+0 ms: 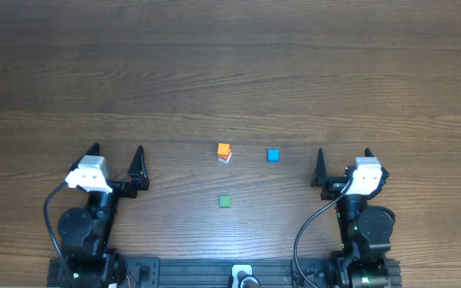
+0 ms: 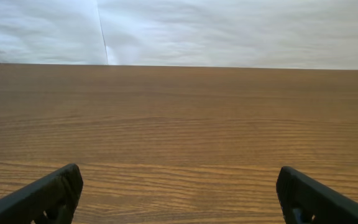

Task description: Stack Cubes

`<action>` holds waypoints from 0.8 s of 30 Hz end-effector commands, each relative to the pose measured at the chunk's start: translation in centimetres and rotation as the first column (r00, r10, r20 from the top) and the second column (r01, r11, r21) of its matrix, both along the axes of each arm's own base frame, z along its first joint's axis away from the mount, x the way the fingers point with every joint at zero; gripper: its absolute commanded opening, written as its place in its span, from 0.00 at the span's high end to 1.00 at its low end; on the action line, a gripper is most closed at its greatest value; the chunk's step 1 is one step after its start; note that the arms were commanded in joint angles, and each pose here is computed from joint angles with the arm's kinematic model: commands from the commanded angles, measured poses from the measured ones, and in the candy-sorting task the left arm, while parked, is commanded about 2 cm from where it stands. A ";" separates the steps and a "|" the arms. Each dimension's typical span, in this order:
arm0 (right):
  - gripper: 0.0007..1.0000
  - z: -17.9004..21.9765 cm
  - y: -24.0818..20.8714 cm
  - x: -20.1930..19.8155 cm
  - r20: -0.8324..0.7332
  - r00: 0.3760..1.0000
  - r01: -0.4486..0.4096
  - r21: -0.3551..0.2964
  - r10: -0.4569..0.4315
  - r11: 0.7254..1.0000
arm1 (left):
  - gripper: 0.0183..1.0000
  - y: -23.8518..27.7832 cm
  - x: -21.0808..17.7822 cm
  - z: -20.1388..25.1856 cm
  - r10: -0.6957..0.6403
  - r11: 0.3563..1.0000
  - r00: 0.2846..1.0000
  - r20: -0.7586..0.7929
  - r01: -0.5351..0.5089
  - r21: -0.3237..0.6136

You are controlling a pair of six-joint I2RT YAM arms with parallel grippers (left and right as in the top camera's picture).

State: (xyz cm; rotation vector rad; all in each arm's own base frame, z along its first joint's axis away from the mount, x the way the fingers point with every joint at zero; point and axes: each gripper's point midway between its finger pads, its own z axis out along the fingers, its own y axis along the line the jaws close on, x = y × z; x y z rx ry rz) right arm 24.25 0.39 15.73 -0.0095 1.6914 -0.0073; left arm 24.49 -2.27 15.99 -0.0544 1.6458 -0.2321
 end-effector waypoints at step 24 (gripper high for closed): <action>0.01 3.9 3.5 -1.1 -0.057 0.980 -0.179 0.174 0.191 0.968 | 0.00 -0.1 0.0 -0.2 -0.006 1.000 1.000 0.003 0.006 0.014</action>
